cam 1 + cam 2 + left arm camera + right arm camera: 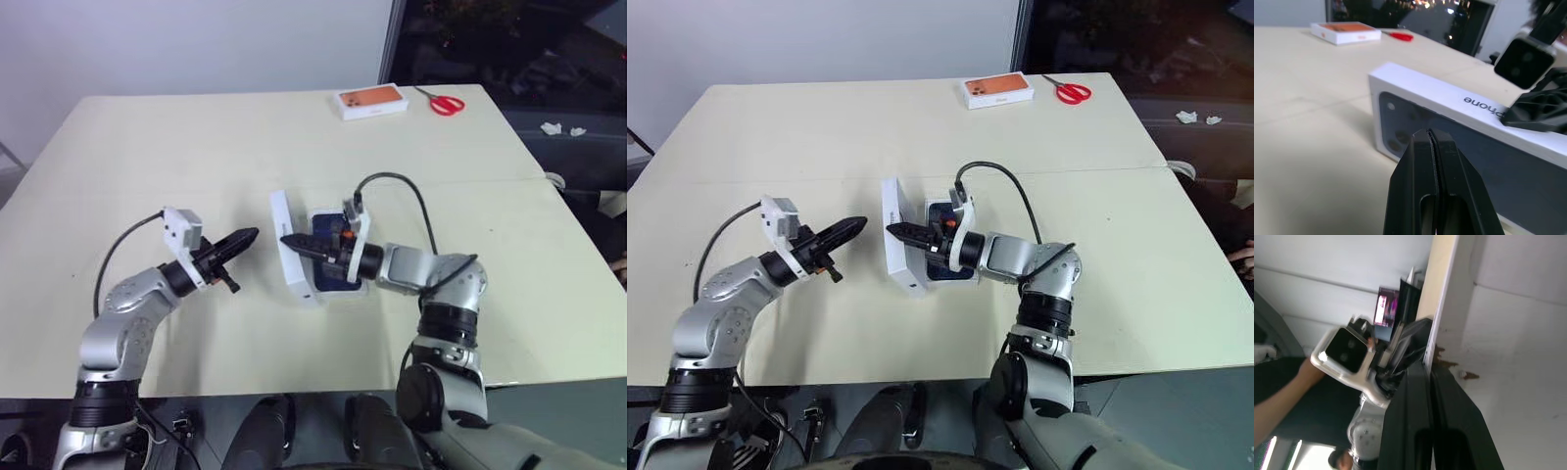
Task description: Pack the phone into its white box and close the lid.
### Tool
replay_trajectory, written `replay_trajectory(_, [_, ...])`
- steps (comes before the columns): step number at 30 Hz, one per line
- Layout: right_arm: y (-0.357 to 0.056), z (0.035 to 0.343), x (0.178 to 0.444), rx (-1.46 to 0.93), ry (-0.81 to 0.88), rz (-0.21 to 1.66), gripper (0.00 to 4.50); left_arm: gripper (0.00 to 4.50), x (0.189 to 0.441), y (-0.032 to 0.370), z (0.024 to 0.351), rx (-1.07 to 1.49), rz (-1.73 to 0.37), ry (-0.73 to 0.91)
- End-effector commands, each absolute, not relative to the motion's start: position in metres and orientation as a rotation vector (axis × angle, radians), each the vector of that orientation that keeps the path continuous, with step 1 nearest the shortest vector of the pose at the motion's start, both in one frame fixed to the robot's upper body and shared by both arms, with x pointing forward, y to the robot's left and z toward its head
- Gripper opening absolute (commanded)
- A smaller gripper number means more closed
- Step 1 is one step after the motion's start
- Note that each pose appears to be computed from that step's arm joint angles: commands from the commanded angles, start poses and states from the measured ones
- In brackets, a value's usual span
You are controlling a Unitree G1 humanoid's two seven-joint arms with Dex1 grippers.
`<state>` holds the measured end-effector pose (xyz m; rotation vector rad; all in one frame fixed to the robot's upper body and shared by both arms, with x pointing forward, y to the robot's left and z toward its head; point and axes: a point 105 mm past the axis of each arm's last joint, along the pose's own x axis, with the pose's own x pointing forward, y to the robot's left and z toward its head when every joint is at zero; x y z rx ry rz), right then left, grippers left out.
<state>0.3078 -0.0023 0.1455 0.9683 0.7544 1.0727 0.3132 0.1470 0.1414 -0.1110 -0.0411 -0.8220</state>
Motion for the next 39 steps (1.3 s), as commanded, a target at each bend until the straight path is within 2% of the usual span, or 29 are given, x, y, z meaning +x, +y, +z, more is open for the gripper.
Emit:
replay_trajectory(1, [0.004,0.126,0.305,1.019,0.799,1.016,0.00,0.06,0.316,0.136,0.142,-0.110,-0.828,-0.068])
replay_trajectory(5, [0.001,0.133,0.317,1.037,0.739,0.977,0.00,0.06,0.313,0.122,0.127,-0.119,-0.862,-0.033])
replay_trajectory(9, [-0.006,0.132,0.327,1.080,0.714,0.935,0.00,0.06,0.319,0.120,0.133,-0.119,-0.852,-0.055])
replay_trajectory(10, [-0.007,0.130,0.327,1.078,0.715,0.930,0.60,0.00,0.319,0.120,0.133,-0.124,-0.852,-0.056])
replay_trajectory(11, [-0.008,0.129,0.326,1.060,0.712,0.928,0.86,0.00,0.319,0.118,0.132,-0.121,-0.855,-0.056])
replay_trajectory(16, [-0.026,0.144,0.333,0.966,0.626,0.915,3.34,0.00,0.324,0.109,0.129,-0.127,-0.856,-0.061])
replay_trajectory(18, [-0.038,0.157,0.333,0.807,0.561,0.933,4.38,0.00,0.325,0.105,0.130,-0.141,-0.863,-0.064])
replay_trajectory(19, [-0.048,0.169,0.334,0.750,0.511,0.948,4.46,0.00,0.325,0.102,0.130,-0.145,-0.871,-0.065])
replay_trajectory(23, [-0.089,0.204,0.336,0.449,0.338,0.950,4.46,0.00,0.329,0.088,0.127,-0.158,-0.902,-0.062])
replay_trajectory(28, [-0.125,0.209,0.346,0.210,0.281,0.890,4.46,0.00,0.334,0.069,0.127,-0.185,-0.941,-0.066])
replay_trajectory(32, [-0.127,0.208,0.348,0.102,0.230,0.897,4.46,0.00,0.335,0.061,0.128,-0.174,-0.957,-0.072])
replay_trajectory(34, [-0.125,0.197,0.348,-0.004,0.233,0.882,4.46,0.00,0.336,0.062,0.132,-0.197,-0.954,-0.081])
replay_trajectory(38, [-0.112,0.167,0.339,-0.253,0.235,0.914,3.27,0.00,0.334,0.092,0.148,-0.157,-0.913,-0.105])
replay_trajectory(39, [-0.112,0.164,0.339,-0.286,0.228,0.915,2.63,0.00,0.333,0.099,0.148,-0.142,-0.905,-0.097])
